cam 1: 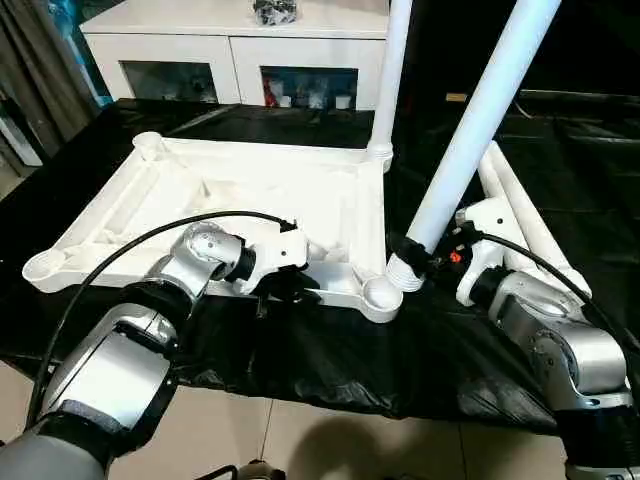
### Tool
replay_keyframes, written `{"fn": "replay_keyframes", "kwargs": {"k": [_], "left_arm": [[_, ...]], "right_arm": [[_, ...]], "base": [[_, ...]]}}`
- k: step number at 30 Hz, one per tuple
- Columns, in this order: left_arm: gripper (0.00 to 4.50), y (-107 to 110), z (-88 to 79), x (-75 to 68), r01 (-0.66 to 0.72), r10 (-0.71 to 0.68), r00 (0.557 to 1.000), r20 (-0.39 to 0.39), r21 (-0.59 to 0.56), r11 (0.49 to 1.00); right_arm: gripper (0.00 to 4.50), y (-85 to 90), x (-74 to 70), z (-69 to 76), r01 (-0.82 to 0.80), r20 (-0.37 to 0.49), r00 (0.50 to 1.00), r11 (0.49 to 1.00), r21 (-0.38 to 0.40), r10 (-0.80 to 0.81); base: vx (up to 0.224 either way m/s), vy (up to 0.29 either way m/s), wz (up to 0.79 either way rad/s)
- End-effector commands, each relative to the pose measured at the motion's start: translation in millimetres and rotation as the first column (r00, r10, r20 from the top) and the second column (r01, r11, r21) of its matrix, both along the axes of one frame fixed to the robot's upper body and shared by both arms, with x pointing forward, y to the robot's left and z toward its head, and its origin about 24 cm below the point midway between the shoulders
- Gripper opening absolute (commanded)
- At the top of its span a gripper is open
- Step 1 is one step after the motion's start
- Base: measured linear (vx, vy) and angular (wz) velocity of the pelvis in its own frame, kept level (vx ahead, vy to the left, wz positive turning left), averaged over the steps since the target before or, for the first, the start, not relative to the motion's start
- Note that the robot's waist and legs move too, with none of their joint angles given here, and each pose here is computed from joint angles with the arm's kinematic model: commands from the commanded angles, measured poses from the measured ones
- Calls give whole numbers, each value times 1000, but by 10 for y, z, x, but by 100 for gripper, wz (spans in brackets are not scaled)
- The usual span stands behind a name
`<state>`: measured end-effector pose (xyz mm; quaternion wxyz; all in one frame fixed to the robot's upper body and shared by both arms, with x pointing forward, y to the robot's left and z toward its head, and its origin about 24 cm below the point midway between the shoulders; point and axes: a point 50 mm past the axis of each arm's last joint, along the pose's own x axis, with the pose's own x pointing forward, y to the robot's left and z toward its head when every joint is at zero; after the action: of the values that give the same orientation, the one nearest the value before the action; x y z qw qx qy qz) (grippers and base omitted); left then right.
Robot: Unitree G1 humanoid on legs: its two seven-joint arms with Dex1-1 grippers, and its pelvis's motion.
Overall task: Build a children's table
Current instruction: Pick table leg, then insert table leg to table base
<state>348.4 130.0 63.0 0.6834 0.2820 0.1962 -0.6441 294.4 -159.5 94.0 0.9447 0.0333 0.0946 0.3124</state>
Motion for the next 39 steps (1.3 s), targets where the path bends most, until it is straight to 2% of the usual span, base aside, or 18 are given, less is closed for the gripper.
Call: {"fn": "replay_keyframes", "kwargs": {"k": [1, 5, 9, 16, 18, 20, 21, 23, 28, 39], "left_arm": [[35, 18, 19, 11, 10, -10, 1000, 2, 16, 1000], [5, 10, 0, 7, -13, 13, 999, -40, -2, 1000], [0, -20, -40, -7, -31, 30, 997, -77, -6, 1000], [0, -333, -118, -53, -109, 90, 987, -133, -143, 984], [0, -491, -153, -130, -79, 53, 989, -140, -182, 980], [0, -512, -188, -161, -61, 41, 992, -121, -164, 985], [0, -511, -191, -162, -61, 41, 992, -121, -163, 985], [0, -493, -307, -231, -58, 47, 995, -92, -123, 991], [0, -423, -374, -273, -61, 54, 994, -92, -70, 996], [0, -334, -284, -270, -28, 23, 996, -83, -52, 998]], "right_arm": [[189, -10, -9, 90, -5, 39, 999, 1000, -6, 6], [189, 0, 9, 97, -14, 42, 999, 1000, -17, 15], [189, 15, 3, 76, -47, 46, 998, 997, -64, 50], [189, 24, 20, -11, -38, 7, 999, 998, -54, 38], [189, 37, 23, -98, -40, -12, 999, 995, -96, 39], [189, 42, 29, -124, -37, -17, 999, 994, -103, 36], [189, 42, 29, -125, -37, -17, 999, 994, -103, 36], [189, 49, 38, -171, -26, -21, 1000, 993, -115, 24], [189, 41, 26, -191, -40, -35, 999, 995, -97, 37], [188, -128, -10, -227, -11, -65, 998, 995, -95, 5]], "base": [[0, 0, 0], [0, 0, 0], [0, 0, 0], [0, 0, 0], [0, 0, 0], [0, 0, 0], [0, 0, 0], [0, 0, 0], [0, 0, 0], [0, 0, 0]]}}
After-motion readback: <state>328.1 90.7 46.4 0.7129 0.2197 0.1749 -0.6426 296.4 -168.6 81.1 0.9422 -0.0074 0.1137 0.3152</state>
